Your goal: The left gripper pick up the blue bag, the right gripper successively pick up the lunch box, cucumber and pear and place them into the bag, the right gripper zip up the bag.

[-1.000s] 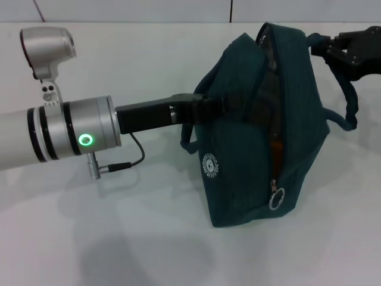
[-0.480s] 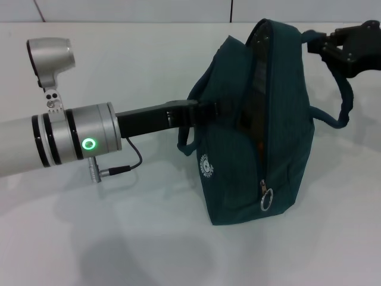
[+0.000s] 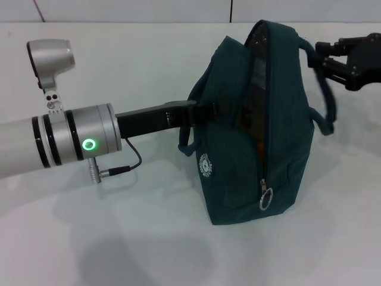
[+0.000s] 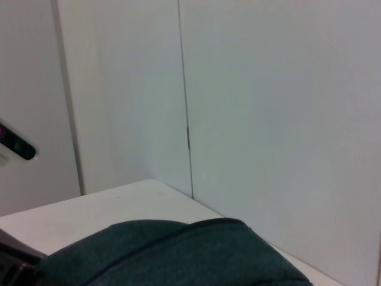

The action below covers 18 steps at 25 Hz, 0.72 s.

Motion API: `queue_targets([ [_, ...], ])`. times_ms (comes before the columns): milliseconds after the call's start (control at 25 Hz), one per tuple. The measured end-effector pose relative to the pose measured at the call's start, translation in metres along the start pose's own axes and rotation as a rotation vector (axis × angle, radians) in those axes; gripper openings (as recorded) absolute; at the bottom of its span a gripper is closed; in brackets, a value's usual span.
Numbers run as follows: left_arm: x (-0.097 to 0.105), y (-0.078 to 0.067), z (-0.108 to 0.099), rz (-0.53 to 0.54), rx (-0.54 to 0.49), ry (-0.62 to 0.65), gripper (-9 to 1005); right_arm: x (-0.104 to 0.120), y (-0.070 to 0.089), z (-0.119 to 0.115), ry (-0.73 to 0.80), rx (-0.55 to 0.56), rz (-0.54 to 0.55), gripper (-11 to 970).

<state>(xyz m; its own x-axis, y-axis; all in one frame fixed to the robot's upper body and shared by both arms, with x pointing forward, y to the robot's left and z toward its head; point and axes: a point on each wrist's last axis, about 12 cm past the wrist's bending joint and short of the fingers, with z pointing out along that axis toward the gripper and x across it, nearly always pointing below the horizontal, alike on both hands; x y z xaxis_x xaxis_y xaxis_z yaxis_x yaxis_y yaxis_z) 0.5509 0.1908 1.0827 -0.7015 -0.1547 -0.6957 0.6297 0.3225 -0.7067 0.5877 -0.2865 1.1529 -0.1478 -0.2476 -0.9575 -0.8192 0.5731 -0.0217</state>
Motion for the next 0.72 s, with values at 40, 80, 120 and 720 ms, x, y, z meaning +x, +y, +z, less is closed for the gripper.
queue_targets([
  [40,0.0,0.0,0.0,0.0,0.0,0.0,32,0.001,0.0,-0.001,0.0,0.002,-0.004,145],
  [80,0.0,0.0,0.0,0.0,0.0,0.0,31,0.001,0.0,-0.001,0.0,0.004,-0.005,147],
  [120,0.0,0.0,0.0,-0.001,-0.001,-0.001,31,0.002,0.0,-0.002,0.001,0.006,-0.006,150],
  [720,0.005,0.004,-0.004,-0.023,-0.014,-0.013,31,0.0,0.046,-0.05,-0.219,-0.244,-0.184,763],
])
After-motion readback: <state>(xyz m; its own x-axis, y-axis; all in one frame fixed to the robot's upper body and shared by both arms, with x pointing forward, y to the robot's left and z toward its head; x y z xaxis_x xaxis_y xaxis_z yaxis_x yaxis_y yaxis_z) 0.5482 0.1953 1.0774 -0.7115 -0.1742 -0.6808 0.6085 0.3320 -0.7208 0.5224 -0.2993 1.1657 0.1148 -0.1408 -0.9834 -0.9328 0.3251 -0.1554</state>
